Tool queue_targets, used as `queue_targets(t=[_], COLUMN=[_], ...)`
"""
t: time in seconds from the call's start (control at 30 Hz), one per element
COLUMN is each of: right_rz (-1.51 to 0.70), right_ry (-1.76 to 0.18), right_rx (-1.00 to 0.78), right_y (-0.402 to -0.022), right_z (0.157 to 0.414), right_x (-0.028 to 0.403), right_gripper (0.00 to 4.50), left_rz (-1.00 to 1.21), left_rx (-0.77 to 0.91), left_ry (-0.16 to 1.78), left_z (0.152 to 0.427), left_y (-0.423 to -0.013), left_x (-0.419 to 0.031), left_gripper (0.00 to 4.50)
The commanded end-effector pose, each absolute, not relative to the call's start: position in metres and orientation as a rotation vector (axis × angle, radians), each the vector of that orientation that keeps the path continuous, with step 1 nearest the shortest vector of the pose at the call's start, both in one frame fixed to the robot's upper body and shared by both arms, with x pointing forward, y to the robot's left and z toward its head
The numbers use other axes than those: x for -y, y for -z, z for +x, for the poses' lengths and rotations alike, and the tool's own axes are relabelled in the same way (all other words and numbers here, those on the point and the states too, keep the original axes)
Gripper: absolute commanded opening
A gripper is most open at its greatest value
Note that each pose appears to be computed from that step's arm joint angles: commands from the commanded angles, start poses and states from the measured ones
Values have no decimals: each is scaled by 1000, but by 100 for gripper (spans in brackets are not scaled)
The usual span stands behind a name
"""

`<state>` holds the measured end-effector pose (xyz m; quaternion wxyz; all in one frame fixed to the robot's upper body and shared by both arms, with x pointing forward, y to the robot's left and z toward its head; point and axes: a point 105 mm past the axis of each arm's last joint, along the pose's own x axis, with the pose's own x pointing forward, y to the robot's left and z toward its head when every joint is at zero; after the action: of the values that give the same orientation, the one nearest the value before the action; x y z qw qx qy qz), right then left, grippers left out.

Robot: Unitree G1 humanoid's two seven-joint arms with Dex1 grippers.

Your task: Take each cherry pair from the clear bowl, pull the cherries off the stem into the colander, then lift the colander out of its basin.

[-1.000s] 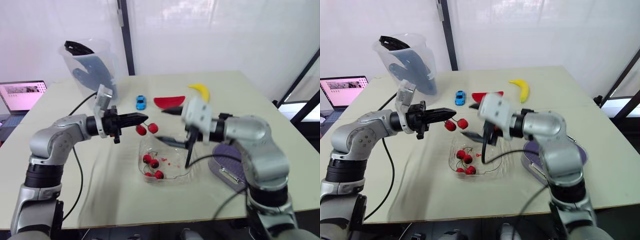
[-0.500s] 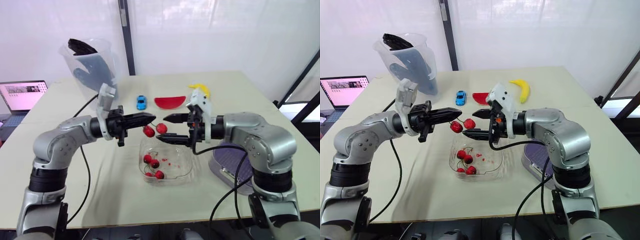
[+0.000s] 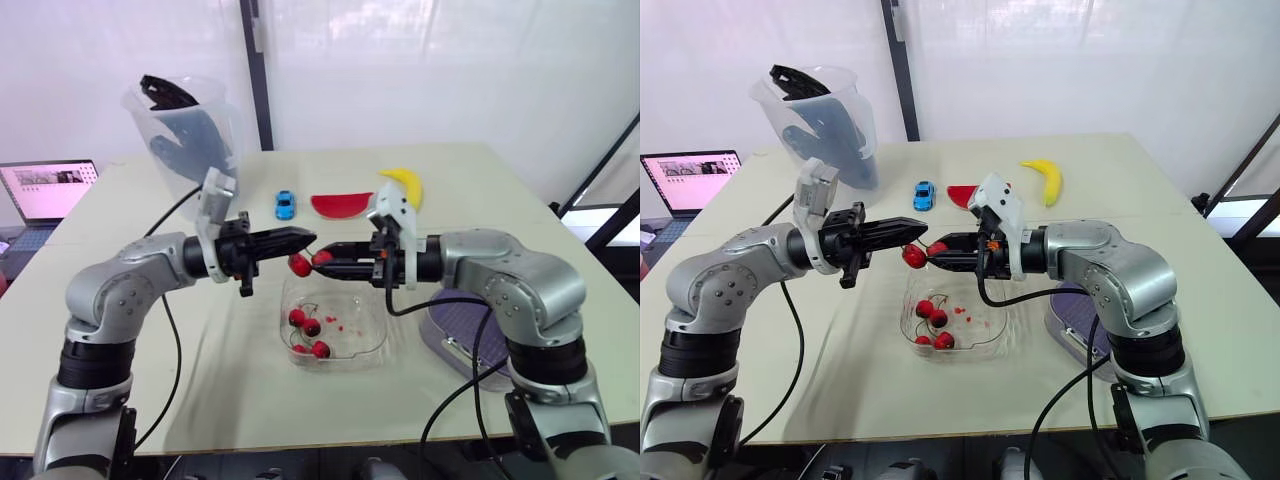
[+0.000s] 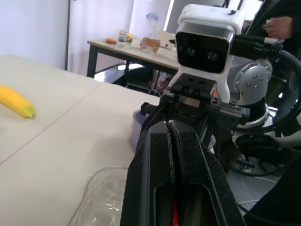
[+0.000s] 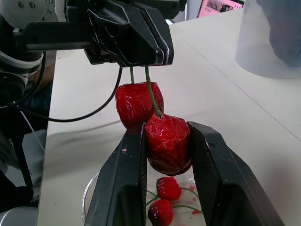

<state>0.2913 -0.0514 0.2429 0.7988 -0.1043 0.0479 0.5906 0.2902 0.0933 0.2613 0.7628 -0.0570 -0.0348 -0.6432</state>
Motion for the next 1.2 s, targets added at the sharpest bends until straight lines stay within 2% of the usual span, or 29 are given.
queue_targets(t=[0.03,0.1,0.27,0.47,0.97,1.2], right_rz=[-233,-227,-227,-247,-250,-235], right_ry=[-1271,-1274,-1284,-1295,-1204,-1198], right_rx=[-70,-72,-74,-76,-180,-171], right_y=[-248,-248,-248,-247,-231,-245], right_z=[290,290,288,283,292,287], right_x=[51,51,52,56,90,106], right_gripper=[134,134,6,6,6,6], left_rz=[-111,-112,-112,-113,-110,-115], left_rx=[117,117,120,120,125,123], left_ry=[1417,1415,1407,1405,1388,1392], left_z=[285,285,287,287,290,290], left_y=[-271,-271,-271,-270,-270,-266], left_x=[-93,-93,-95,-95,-99,-99], left_gripper=[0,0,0,0,0,0])
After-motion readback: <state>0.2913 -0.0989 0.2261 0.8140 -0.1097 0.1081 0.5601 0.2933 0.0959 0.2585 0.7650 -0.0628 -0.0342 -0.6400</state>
